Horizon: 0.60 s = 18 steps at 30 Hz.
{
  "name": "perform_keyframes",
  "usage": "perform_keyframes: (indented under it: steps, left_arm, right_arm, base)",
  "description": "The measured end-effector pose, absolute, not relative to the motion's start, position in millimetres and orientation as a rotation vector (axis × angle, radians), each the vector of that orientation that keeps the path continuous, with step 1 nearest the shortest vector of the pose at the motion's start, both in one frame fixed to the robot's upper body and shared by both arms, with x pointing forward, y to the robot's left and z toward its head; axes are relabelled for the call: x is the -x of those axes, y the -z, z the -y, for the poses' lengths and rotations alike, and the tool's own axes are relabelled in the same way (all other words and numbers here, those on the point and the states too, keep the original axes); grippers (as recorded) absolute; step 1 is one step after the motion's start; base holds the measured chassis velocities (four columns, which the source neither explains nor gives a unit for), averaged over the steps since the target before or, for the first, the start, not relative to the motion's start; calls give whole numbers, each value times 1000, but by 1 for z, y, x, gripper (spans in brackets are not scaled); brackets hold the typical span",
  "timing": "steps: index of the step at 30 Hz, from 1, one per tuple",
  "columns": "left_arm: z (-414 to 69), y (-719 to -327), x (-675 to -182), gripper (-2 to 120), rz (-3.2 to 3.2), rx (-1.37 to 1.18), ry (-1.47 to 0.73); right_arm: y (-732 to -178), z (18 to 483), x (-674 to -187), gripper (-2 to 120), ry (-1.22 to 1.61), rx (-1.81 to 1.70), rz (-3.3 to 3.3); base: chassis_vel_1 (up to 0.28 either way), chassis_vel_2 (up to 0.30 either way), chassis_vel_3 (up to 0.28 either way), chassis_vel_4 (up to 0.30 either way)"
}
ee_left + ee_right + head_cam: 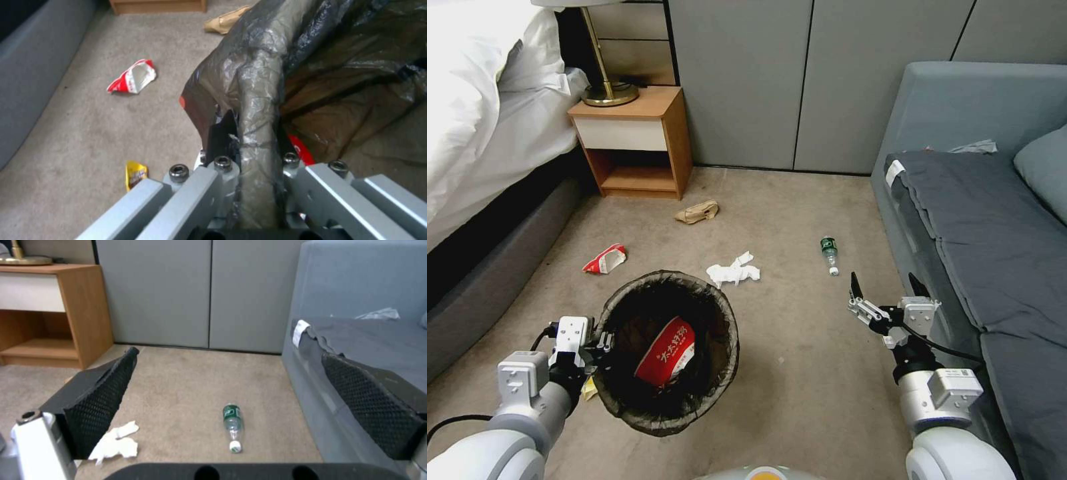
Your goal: Pick up the trash bin, then pick up the garbage from the floor and place it into the trash bin.
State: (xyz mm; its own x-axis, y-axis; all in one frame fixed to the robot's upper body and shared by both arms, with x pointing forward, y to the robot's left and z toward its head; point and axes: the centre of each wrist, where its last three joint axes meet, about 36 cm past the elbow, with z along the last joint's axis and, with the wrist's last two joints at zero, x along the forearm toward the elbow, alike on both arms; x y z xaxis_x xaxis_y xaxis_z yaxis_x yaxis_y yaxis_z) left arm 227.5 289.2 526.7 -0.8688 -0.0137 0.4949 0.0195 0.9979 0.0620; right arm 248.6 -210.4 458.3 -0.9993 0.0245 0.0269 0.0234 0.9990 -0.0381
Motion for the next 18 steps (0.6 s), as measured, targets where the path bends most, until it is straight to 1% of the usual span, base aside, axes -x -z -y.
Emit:
perform_keyframes:
  steps: [18]
  left_arm:
    - [-291,-529,-229,1,2633,5,86]
  right_arm:
    - [-455,211,-248,100,-60,37,3106]
  base:
    - [-122,120,114,-121]
